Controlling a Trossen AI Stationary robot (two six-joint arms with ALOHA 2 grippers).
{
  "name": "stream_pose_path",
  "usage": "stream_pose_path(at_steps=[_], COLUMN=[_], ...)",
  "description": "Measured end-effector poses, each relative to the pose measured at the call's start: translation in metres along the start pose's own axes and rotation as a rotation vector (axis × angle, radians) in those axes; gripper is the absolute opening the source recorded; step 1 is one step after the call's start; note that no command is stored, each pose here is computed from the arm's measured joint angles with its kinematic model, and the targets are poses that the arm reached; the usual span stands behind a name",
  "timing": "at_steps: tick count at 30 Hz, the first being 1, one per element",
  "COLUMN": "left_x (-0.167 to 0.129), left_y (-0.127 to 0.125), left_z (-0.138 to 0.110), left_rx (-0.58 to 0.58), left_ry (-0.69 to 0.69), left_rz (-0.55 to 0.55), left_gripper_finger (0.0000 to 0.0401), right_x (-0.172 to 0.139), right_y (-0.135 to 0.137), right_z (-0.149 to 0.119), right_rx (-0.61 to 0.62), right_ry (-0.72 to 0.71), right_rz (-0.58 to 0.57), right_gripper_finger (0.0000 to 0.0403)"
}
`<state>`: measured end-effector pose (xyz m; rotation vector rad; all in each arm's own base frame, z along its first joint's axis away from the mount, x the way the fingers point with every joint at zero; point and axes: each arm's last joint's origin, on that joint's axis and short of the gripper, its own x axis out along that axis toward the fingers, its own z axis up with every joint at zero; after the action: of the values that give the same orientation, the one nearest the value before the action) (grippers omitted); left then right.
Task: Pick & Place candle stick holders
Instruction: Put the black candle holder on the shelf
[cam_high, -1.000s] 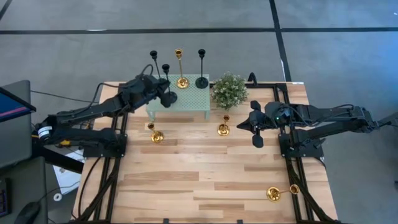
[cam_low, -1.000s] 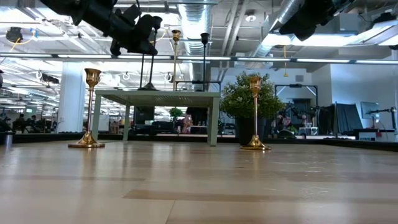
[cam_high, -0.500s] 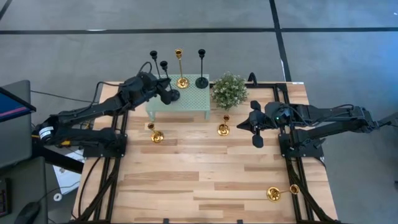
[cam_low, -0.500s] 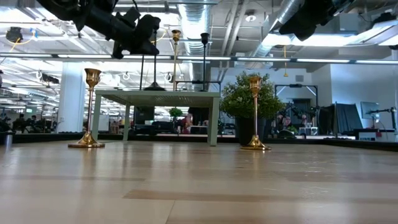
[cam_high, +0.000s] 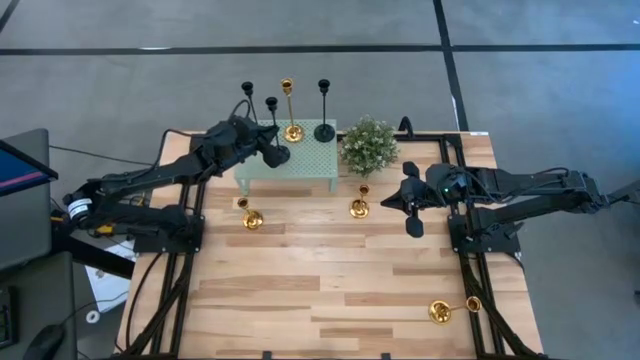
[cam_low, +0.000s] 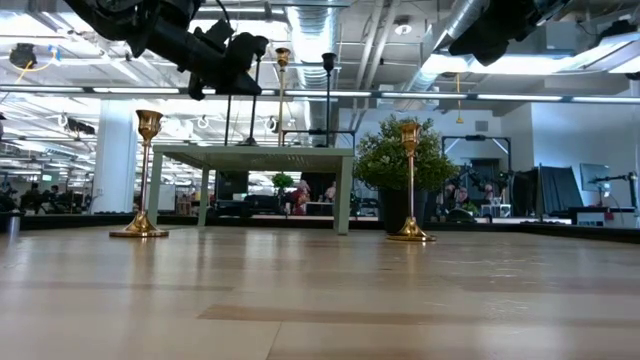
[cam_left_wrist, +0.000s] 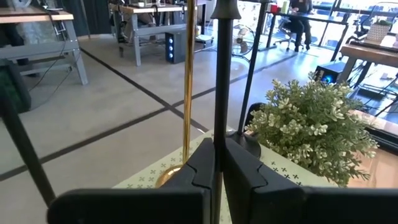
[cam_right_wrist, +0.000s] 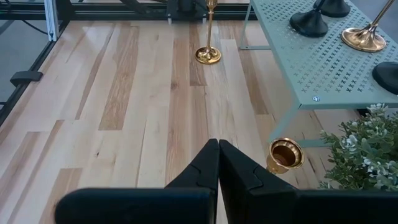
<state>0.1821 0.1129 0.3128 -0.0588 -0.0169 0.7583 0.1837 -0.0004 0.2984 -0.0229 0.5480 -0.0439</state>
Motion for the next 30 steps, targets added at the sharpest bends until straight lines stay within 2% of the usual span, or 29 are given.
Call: stream_pose_path(at_steps=[10, 18, 30], left_x=[-0.002, -0.002, -0.002], left_y=[0.001, 0.001, 0.001], left_z=[0.001, 0.002, 0.002], left_rx=[0.003, 0.002, 0.020], left_ry=[-0.007, -0.011, -0.012], left_rz=[0.004, 0.005, 0.005], left_gripper_finger=[0.0012, 0.0012, 0.0012], right_x=[0.001, 0.008, 0.008], right_y=[0.000, 0.001, 0.001], right_z=[-0.001, -0.013, -0.012], right_rx=[0.000, 0.007, 0.014], right_ry=[0.000, 0.038, 0.030], right_rz=[0.000, 0.000, 0.000], right_gripper_finger=[0.0000, 0.0000, 0.0000])
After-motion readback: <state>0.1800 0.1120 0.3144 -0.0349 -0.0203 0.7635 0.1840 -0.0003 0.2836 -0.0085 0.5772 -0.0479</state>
